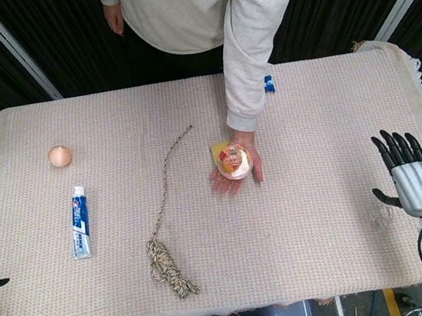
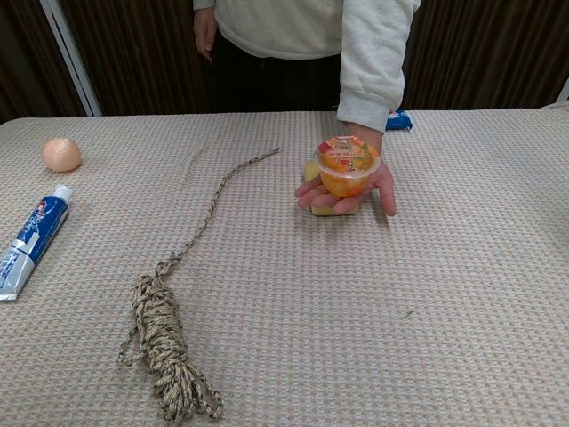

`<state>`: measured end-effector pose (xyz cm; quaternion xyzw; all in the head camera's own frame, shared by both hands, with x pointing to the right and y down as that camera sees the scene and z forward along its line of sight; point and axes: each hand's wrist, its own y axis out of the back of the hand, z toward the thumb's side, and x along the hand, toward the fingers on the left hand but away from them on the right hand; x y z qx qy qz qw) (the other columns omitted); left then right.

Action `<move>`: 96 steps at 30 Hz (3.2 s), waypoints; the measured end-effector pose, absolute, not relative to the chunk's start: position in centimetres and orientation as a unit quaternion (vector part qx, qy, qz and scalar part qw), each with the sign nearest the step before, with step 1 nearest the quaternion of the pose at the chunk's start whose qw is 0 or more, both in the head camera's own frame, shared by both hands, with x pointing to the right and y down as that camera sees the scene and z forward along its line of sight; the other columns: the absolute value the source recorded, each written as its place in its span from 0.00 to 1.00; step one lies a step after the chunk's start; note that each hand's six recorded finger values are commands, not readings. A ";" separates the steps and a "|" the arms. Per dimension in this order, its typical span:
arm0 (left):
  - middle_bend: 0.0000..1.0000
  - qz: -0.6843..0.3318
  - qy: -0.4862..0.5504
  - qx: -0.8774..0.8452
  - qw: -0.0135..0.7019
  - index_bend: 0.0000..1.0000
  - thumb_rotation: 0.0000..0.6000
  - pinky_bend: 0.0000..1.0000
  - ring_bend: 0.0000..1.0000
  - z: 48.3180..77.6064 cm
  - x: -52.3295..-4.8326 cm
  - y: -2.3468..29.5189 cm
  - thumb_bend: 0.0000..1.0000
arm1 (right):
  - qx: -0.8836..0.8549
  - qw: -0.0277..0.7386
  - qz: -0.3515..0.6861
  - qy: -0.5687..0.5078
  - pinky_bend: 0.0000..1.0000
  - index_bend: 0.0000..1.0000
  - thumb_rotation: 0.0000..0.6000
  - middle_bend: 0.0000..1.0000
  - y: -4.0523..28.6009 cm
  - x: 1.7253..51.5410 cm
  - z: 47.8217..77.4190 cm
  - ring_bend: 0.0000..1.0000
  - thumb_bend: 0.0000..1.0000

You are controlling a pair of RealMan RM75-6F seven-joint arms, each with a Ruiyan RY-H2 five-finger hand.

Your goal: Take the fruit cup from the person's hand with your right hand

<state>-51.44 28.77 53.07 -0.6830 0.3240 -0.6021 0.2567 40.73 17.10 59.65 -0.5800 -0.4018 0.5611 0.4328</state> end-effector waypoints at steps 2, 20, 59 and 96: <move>0.00 -0.602 0.324 -0.683 0.257 0.19 1.00 0.00 0.00 53.0 -51.4 28.8 0.38 | -0.580 0.434 0.561 -0.401 0.00 0.00 1.00 0.00 17.1 40.7 59.6 0.00 0.10; 0.00 -0.603 0.324 -0.683 0.256 0.19 1.00 0.00 0.00 53.2 -51.5 28.7 0.38 | -0.587 0.429 0.554 -0.406 0.00 0.01 1.00 0.00 16.9 40.3 59.4 0.00 0.10; 0.00 -0.602 0.324 -0.684 0.255 0.22 1.00 0.00 0.00 53.2 -51.5 28.6 0.38 | -0.746 0.316 0.499 -0.308 0.16 0.19 1.00 0.12 8.1 15.6 63.9 0.06 0.11; 0.00 -0.598 0.325 -0.687 0.253 0.26 1.00 0.00 0.00 53.3 -51.5 28.6 0.38 | -0.707 0.329 0.552 -0.295 0.45 0.49 1.00 0.43 5.7 11.9 71.0 0.38 0.20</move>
